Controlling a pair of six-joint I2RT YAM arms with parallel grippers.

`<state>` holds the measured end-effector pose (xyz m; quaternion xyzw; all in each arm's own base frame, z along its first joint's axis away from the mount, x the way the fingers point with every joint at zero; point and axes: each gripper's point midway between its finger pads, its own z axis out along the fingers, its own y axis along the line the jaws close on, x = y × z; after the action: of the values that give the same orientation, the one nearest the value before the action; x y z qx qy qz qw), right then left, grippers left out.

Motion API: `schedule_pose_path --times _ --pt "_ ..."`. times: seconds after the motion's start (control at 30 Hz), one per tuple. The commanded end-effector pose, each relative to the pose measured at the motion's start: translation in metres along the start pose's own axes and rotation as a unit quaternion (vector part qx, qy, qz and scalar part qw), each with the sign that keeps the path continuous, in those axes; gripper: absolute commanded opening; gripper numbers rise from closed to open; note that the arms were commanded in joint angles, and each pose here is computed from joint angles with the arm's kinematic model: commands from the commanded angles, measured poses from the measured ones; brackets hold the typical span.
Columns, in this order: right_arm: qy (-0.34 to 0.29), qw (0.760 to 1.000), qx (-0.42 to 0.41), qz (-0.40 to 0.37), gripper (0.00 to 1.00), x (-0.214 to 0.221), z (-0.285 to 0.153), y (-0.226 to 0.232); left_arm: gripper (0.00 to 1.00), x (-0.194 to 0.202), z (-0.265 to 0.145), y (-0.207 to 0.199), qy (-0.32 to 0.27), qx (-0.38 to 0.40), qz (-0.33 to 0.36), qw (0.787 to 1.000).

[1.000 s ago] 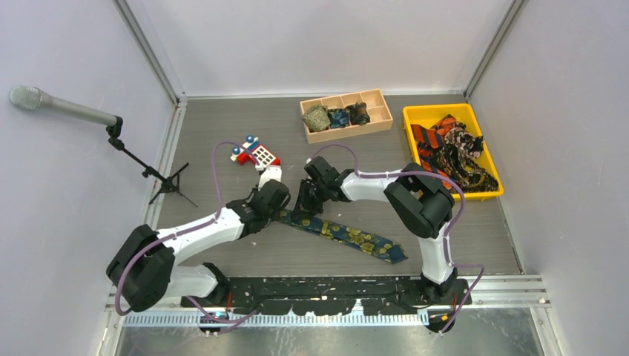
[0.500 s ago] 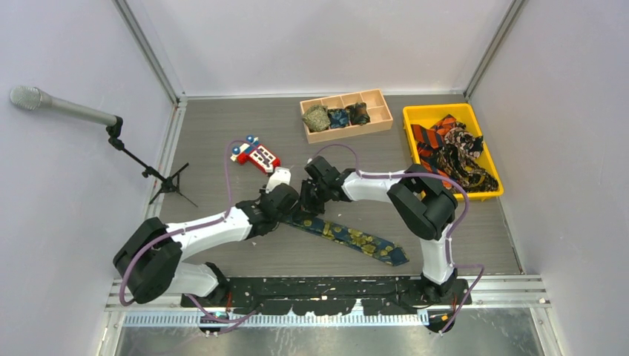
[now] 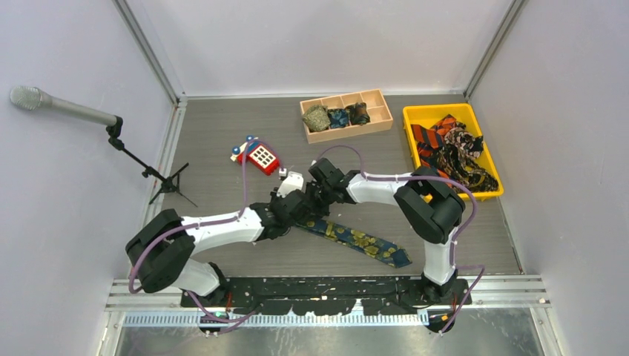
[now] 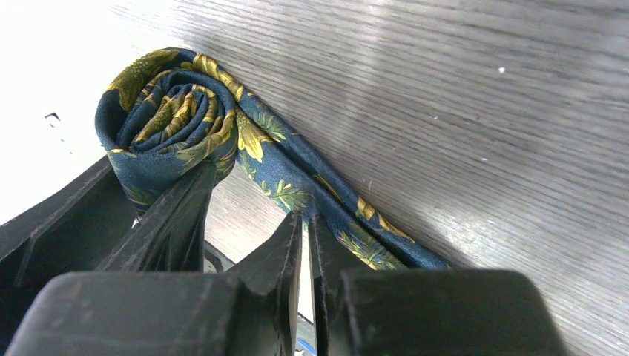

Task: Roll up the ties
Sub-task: Roll the tie at the center of the board.

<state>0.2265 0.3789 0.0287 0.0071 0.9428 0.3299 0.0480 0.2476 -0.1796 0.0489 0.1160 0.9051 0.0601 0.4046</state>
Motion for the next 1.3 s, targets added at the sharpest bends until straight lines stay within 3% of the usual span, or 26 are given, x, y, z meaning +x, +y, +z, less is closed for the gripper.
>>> schedule_pose_path --times 0.0,0.27,0.8,1.27 --pt "-0.022 1.000 -0.012 -0.012 0.14 -0.006 -0.015 0.008 0.01 0.016 0.001 -0.015 0.029 0.017 -0.002 0.999" --pt "-0.015 1.000 -0.006 -0.006 0.14 -0.004 -0.006 -0.001 0.09 0.026 0.000 -0.028 0.048 0.041 0.000 0.998" --pt "-0.011 1.000 -0.003 -0.002 0.14 -0.002 -0.001 -0.006 0.44 0.032 -0.019 -0.039 0.063 0.108 0.000 0.992" --pt "-0.030 0.999 -0.002 -0.019 0.14 -0.008 -0.026 0.006 0.58 0.026 -0.031 -0.043 0.069 0.140 0.051 0.986"
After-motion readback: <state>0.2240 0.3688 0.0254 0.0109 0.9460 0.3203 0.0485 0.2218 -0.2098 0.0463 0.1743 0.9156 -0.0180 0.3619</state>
